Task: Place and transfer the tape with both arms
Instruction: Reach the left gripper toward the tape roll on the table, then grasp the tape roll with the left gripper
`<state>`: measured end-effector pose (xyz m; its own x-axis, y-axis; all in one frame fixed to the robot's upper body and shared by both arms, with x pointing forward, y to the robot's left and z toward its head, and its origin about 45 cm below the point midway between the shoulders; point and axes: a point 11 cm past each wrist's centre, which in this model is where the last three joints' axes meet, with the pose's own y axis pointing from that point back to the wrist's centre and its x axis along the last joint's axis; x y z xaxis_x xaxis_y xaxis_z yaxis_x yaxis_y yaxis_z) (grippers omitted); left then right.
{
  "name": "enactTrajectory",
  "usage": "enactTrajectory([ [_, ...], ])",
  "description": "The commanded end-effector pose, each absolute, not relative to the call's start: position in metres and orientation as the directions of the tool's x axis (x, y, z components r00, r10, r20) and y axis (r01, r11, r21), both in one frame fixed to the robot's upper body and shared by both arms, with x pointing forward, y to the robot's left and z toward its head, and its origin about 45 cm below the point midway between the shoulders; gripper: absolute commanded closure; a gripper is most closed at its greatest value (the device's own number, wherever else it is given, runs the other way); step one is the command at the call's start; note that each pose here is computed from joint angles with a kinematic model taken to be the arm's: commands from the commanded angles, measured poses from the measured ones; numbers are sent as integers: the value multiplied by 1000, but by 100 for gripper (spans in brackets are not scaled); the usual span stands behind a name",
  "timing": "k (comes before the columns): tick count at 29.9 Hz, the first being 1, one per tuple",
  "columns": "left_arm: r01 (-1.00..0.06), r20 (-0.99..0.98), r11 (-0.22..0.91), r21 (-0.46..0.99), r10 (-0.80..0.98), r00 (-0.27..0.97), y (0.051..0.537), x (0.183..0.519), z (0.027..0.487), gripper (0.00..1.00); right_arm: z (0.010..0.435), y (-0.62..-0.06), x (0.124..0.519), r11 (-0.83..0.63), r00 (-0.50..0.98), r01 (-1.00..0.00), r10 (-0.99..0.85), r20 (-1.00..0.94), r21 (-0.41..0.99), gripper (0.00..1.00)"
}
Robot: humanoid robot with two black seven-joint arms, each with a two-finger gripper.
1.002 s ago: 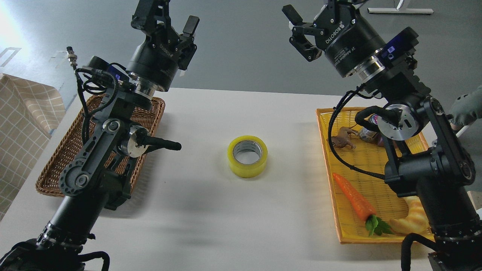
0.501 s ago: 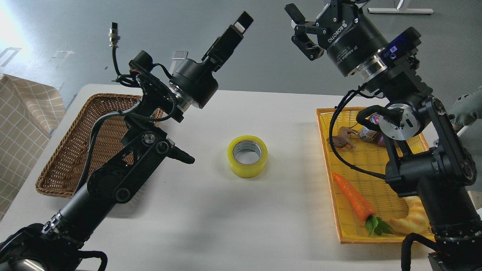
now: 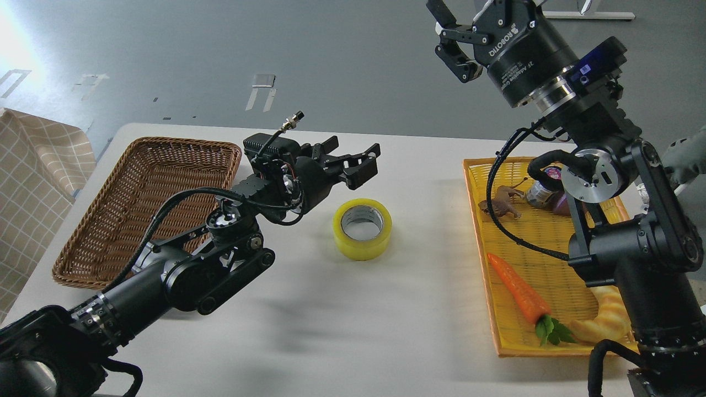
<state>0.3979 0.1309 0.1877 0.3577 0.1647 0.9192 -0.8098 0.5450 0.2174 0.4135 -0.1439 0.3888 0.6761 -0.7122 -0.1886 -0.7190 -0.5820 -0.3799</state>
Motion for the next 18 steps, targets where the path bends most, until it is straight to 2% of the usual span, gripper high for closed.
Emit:
enactTrajectory([
  [1, -763, 923, 582, 281, 55, 382, 119, 379, 164, 2, 389, -146, 414, -577, 672, -722, -715, -191, -382, 0],
  [10, -731, 923, 604, 317, -20, 384, 112, 366, 150, 2, 387, -152, 415, -561, 660, -734, -724, -203, -382, 0],
  [18, -755, 920, 553, 353, -58, 388, 140, 373, 141, 2, 386, -158, 416, -546, 648, -744, -731, -214, -386, 0],
])
